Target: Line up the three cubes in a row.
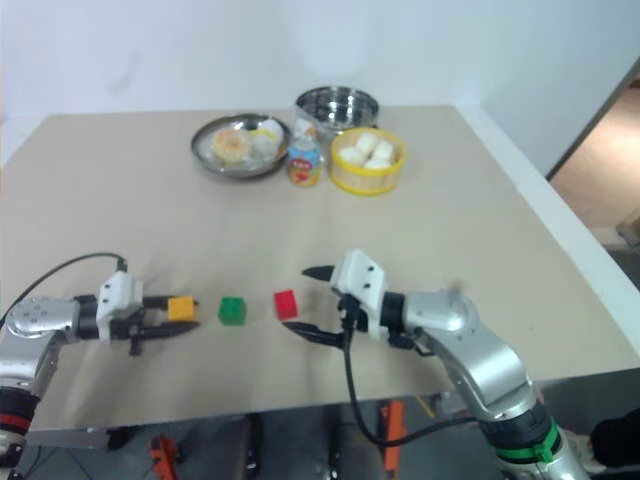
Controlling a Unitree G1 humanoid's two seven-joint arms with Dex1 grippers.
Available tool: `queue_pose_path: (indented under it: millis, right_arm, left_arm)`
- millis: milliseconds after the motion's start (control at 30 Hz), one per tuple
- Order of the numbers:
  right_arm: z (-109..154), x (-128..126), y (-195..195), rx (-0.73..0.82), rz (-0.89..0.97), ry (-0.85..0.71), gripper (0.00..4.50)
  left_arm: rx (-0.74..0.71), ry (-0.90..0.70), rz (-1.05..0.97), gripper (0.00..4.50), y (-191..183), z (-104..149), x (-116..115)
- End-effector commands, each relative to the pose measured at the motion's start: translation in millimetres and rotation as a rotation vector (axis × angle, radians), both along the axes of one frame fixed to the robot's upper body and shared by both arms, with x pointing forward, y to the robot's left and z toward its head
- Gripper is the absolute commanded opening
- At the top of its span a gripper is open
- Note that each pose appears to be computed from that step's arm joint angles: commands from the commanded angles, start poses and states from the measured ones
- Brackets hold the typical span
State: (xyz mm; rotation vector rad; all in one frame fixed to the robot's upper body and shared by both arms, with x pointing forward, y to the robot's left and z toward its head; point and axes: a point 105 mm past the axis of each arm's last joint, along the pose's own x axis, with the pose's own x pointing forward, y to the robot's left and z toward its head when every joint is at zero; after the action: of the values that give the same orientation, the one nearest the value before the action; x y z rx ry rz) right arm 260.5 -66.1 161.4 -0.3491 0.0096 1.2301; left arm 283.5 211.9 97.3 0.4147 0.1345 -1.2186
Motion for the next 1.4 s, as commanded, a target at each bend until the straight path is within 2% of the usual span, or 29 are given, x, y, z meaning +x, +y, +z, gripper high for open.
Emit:
queue_pose_path:
  millis: [33,200,267,467,500,733,933,1133,1400]
  right_arm:
    - [12,-5,-1,0.017,0.011,-0.047,4.50]
    - [12,-4,-1,0.021,0.007,-0.047,4.50]
    - [12,-4,-1,0.023,0.007,-0.046,4.50]
    - [12,-3,-1,0.045,0.000,-0.035,4.50]
    - [13,-2,-1,0.054,-0.005,-0.031,4.50]
    - [22,5,-5,0.112,-0.030,-0.023,4.50]
    - [28,22,-7,0.113,-0.049,-0.036,4.50]
    - [25,56,-8,0.084,-0.132,-0.070,4.50]
    - [27,87,-6,0.104,-0.168,-0.087,4.50]
  left_arm:
    - [0.027,0.000,-0.033,1.37,1,1,-2]
    - [0.053,0.017,-0.036,1.37,4,-1,-2]
    - [0.065,0.016,-0.028,2.40,7,0,0]
    - [0.066,-0.012,0.003,4.34,13,10,3]
    - [0.065,-0.014,0.007,4.47,14,13,2]
    - [-0.006,0.008,0.094,4.47,20,35,-18]
    - [-0.187,0.027,0.335,4.47,32,67,-22]
    - [-0.206,-0.140,0.523,4.47,32,73,9]
    - [-0.229,-0.260,0.613,4.47,14,65,51]
